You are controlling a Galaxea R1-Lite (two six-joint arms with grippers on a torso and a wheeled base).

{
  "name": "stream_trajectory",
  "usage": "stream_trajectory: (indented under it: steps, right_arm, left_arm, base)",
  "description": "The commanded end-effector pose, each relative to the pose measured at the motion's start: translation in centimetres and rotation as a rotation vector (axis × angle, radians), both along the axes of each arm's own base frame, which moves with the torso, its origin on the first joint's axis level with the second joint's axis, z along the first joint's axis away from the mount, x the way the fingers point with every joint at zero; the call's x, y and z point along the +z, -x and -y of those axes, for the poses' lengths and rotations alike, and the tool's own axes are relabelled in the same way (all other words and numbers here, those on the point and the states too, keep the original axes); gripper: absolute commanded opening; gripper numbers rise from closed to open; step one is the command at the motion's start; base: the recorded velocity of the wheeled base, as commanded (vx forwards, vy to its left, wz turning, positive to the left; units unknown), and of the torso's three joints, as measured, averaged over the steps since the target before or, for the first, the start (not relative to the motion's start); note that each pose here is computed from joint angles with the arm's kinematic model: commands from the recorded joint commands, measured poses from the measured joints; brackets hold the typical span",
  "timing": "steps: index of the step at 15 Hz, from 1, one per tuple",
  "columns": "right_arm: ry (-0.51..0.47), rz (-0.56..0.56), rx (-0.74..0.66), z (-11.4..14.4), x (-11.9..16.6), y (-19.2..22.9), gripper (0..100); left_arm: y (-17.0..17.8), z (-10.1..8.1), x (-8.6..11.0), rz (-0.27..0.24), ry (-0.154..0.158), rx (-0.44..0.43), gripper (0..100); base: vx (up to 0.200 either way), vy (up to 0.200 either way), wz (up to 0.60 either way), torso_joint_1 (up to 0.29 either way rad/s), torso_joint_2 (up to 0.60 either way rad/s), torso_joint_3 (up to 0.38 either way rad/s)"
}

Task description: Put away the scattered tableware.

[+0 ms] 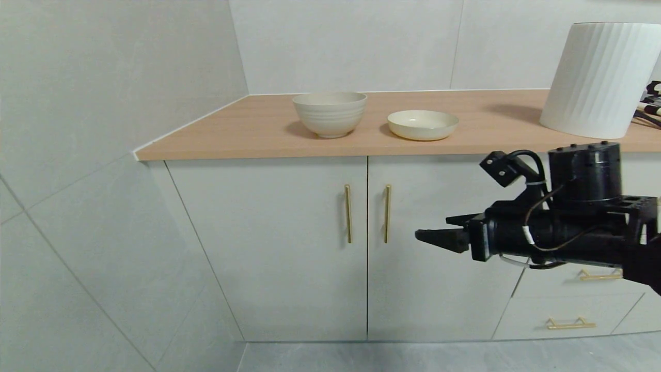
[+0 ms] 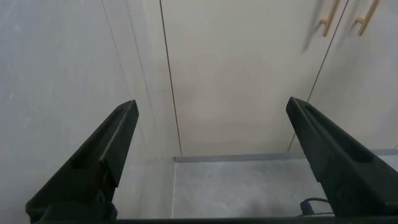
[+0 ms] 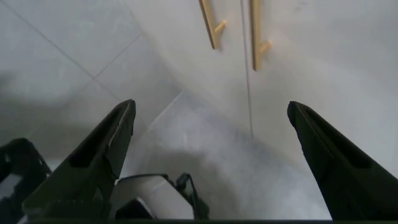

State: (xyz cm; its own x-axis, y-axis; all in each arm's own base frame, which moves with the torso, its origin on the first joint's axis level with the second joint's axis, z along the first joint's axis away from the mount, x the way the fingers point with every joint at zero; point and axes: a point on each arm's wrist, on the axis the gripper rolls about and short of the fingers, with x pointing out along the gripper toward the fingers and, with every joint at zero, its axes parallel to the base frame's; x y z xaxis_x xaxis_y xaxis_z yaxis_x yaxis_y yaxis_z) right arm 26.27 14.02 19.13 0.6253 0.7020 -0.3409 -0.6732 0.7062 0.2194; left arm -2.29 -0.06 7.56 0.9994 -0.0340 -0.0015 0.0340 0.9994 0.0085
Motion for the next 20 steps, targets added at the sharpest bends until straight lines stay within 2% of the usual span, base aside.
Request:
stream_trajectory:
  steps: [1,3,6,8,12,15,20]
  right_arm:
    - [0.023,-0.045,0.01,-2.1,-2.0,-2.7,100]
    - [0.048,-0.02,-0.029,-3.3,-3.8,-4.2,100]
    - [0.009,0.104,-0.073,-6.4,-5.2,-5.1,100]
    - [0.012,0.108,-0.1,-6.8,-5.8,-5.6,100]
    - [-0.068,0.095,-0.134,-7.3,-6.5,-6.9,100]
    - [-0.077,0.105,-0.158,-6.6,-6.4,-7.6,100]
    - [-0.173,0.045,-0.182,-7.2,-6.4,-8.7,100]
  left_arm:
    - [0.0,0.0,0.0,-0.002,-0.001,0.0,100]
    - [0.0,0.0,0.0,-0.002,-0.001,0.0,100]
    - [0.0,0.0,0.0,-0.002,-0.001,0.0,100]
    - [0.0,0.0,0.0,-0.002,0.001,0.0,100]
    - [0.0,0.0,0.0,-0.002,0.001,0.0,100]
    - [0.0,0.0,0.0,-0.002,0.001,0.0,100]
    - [0.0,0.0,0.0,0.0,0.001,0.0,100]
  base:
    - [0.0,0.0,0.0,0.0,0.0,0.0]
    - [0.0,0.0,0.0,0.0,0.0,0.0]
    - [0.0,0.0,0.0,0.0,0.0,0.0]
    - [0.0,0.0,0.0,0.0,0.0,0.0]
    - [0.0,0.0,0.0,0.0,0.0,0.0]
    - [0.0,0.0,0.0,0.0,0.0,0.0]
    - [0.0,0.0,0.0,0.0,0.0,0.0]
